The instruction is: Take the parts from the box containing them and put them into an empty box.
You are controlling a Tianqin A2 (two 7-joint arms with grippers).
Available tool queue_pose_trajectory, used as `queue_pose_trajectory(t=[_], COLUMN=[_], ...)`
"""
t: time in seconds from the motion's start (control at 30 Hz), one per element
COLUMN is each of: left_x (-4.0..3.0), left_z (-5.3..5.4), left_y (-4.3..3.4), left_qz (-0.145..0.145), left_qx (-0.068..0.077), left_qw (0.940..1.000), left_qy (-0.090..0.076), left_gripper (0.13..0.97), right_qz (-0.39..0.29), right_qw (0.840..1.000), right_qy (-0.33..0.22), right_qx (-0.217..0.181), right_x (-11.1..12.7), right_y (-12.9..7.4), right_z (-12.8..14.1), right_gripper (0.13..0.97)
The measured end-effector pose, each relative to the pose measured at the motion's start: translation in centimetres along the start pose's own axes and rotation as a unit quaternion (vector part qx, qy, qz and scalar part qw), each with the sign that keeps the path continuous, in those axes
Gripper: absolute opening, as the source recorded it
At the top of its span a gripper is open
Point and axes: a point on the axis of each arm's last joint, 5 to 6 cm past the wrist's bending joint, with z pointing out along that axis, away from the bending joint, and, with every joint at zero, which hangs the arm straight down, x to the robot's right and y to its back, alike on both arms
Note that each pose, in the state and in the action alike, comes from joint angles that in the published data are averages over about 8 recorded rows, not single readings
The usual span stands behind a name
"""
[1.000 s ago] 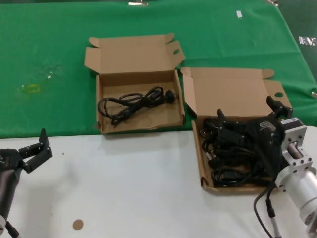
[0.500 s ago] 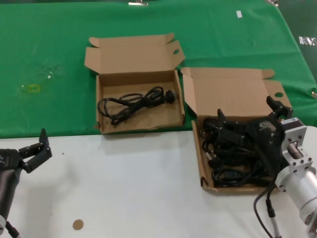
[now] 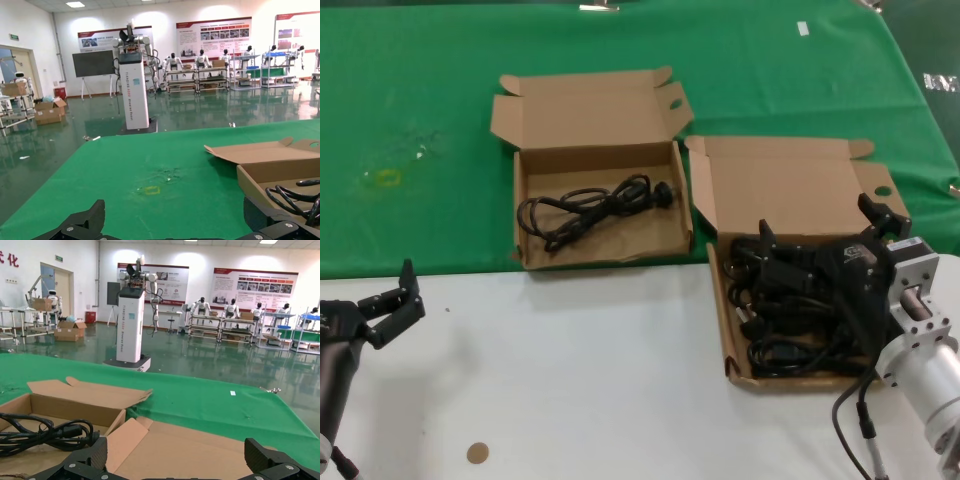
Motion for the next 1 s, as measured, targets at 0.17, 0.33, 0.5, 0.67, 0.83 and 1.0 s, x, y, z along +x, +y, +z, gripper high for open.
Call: queue_pose_trajectory(t=[0.17, 0.33, 0.5, 0.67, 0.83, 1.0], left_x=[0.0, 0.0, 0.0, 0.0, 0.0, 0.0], left_z=[0.0, 0.0, 0.0, 0.0, 0.0, 0.0], left_y=[0.0, 0.0, 0.0, 0.0, 0.0, 0.0], left_qz=[0.0, 0.0, 0.0, 0.0, 0.0, 0.0], left_qx=[0.0, 0.0, 0.0, 0.0, 0.0, 0.0], left_qw=[1.0, 1.0, 1.0, 1.0, 1.0, 1.0], left_qy=[0.0, 0.0, 0.0, 0.0, 0.0, 0.0], left_gripper=[0.966, 0.966, 0.966, 0.966, 0.966, 0.966], right_qz=[0.0, 0.0, 0.0, 0.0, 0.0, 0.0], right_qw=[1.0, 1.0, 1.0, 1.0, 1.0, 1.0], right_qy=[0.0, 0.0, 0.0, 0.0, 0.0, 0.0], right_qx=[0.0, 0.0, 0.0, 0.0, 0.0, 0.0], right_x=[0.0, 0.0, 0.0, 0.0, 0.0, 0.0], right_y=[0.0, 0.0, 0.0, 0.0, 0.0, 0.0], right_z=[0.0, 0.0, 0.0, 0.0, 0.0, 0.0], right_gripper=[0.966, 0.966, 0.966, 0.966, 0.966, 0.966])
